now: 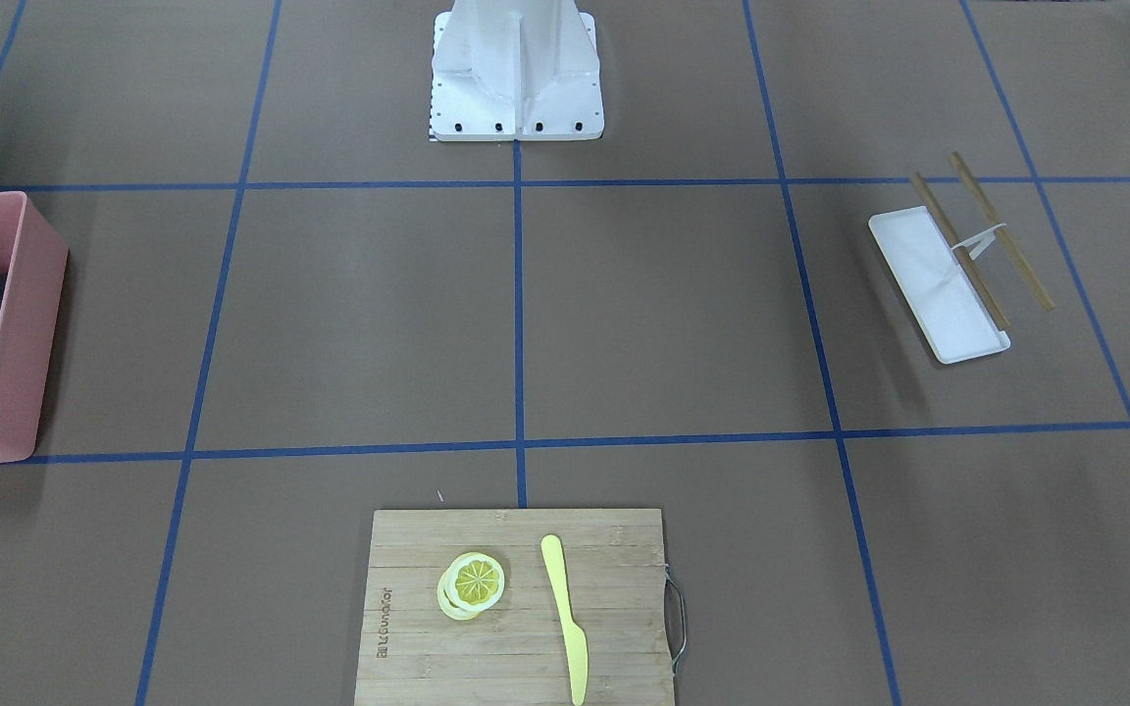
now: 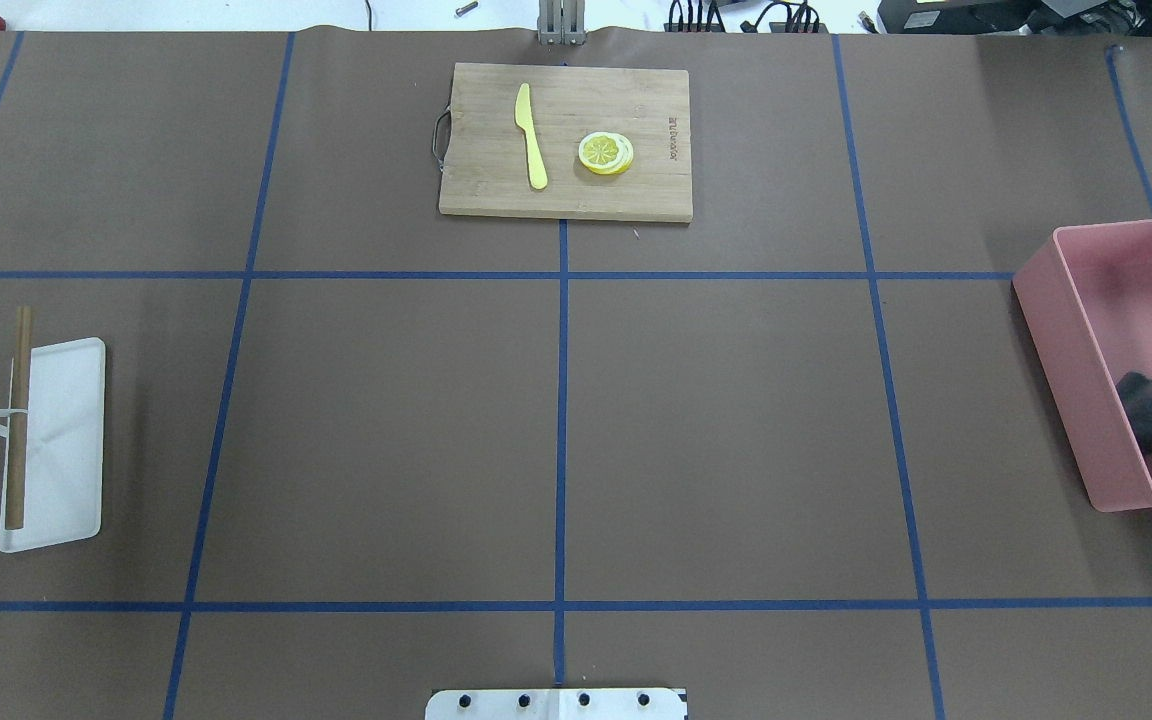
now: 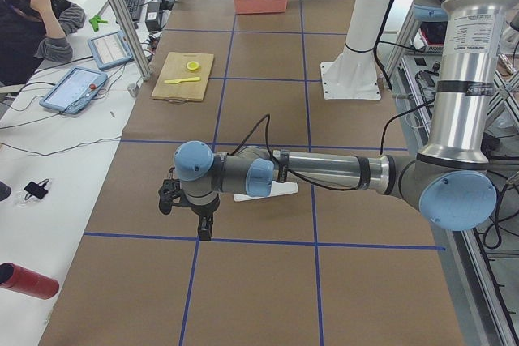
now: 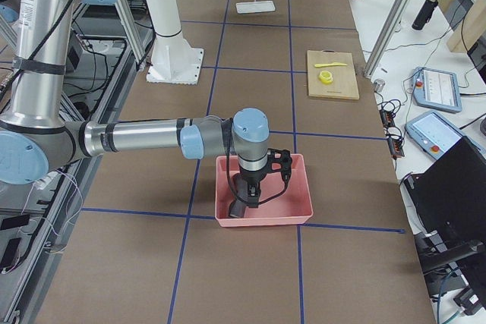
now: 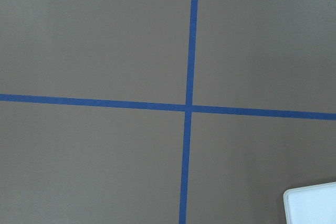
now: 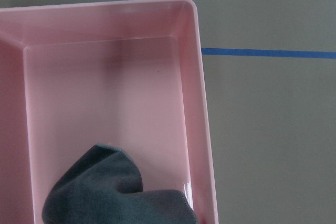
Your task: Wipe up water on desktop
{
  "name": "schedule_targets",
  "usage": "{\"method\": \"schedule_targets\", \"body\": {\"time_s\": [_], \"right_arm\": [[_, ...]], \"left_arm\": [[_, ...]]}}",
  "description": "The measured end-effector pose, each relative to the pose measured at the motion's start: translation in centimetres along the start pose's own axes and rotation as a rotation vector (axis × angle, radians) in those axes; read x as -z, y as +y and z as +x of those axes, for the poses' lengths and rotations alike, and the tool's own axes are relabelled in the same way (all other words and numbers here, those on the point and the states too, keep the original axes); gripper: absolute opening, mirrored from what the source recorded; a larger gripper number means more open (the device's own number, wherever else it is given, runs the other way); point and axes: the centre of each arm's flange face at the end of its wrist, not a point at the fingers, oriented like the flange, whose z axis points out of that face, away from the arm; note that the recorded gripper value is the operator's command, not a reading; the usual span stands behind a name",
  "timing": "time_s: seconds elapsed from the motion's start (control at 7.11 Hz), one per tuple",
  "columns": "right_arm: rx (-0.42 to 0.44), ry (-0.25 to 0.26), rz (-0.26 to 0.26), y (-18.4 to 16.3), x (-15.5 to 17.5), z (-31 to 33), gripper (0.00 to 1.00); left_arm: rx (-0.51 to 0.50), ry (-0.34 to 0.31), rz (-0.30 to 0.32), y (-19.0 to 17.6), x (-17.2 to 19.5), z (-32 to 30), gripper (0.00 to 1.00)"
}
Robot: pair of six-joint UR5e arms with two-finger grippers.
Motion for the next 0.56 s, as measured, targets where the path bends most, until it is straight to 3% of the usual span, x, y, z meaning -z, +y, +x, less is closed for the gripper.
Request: {"method": "schedule_targets", "body": {"time_s": [0.56], "right_arm": [[0.008, -0.007, 0.008, 0.1, 0.43, -0.45, 1.0]], "left_arm": [[-0.005, -0.001, -0.002, -0.01, -0.35, -0.18, 0.98]]}}
